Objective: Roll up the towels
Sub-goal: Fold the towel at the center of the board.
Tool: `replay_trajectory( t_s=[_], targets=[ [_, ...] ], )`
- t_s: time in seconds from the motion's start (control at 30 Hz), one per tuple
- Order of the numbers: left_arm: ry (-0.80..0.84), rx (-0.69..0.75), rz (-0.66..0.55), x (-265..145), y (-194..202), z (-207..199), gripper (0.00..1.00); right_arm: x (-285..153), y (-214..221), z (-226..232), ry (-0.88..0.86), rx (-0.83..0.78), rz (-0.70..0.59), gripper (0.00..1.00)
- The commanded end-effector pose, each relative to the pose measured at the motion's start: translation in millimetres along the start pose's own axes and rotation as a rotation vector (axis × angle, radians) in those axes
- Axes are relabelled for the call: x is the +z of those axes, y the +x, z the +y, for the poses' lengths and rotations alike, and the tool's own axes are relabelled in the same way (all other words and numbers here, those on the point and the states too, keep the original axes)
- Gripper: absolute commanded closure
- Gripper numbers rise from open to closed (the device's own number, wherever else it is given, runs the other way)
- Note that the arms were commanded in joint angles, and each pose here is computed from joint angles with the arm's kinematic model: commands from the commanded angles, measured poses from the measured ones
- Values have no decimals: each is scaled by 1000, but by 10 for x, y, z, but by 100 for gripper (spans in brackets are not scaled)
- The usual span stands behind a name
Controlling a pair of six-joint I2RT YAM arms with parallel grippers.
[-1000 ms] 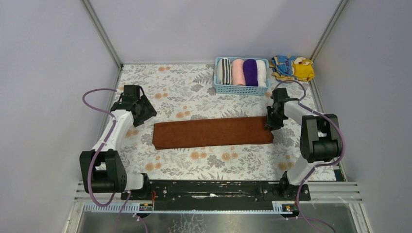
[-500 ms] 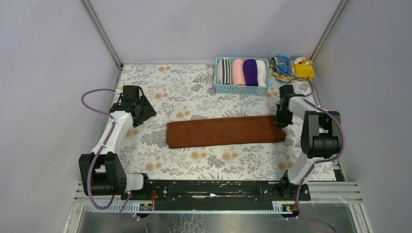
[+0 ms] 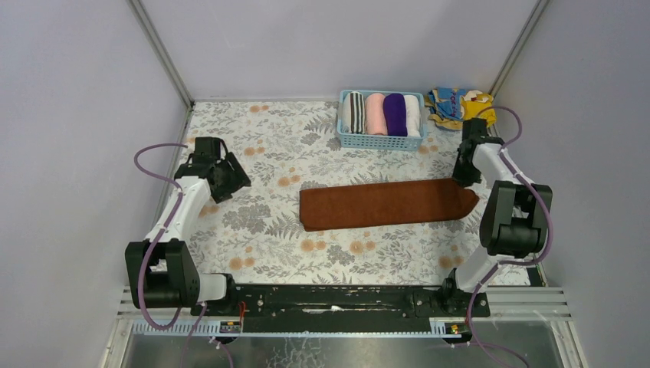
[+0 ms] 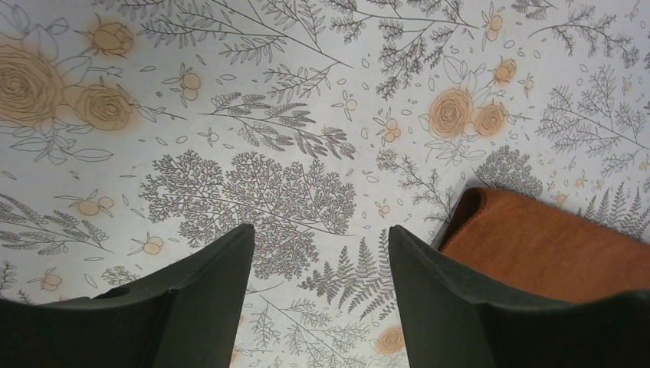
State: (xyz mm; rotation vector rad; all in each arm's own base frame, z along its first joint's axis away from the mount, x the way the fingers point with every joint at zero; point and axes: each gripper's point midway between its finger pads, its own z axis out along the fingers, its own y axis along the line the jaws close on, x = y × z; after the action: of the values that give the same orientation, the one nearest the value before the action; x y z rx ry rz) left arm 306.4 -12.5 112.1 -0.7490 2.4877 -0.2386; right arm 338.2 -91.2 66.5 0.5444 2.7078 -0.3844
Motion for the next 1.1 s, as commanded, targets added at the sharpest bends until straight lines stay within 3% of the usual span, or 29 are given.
replay_trajectory(
  t_s=[0.0, 0.3, 0.63, 1.07],
  targets=[
    [79, 50, 55, 62, 143, -180, 36, -446, 261, 814, -334, -88, 21, 100],
    [194, 56, 201, 165, 619, -493, 37, -1165, 667, 1985, -678, -224, 63, 100],
    [293, 51, 305, 224, 981, -768, 41, -1512, 1044, 2737, -778, -304, 143, 100],
    [320, 70, 406, 482, 1380, -1075, 52, -1883, 1291, 3297, -884, -290, 188, 100]
  ],
)
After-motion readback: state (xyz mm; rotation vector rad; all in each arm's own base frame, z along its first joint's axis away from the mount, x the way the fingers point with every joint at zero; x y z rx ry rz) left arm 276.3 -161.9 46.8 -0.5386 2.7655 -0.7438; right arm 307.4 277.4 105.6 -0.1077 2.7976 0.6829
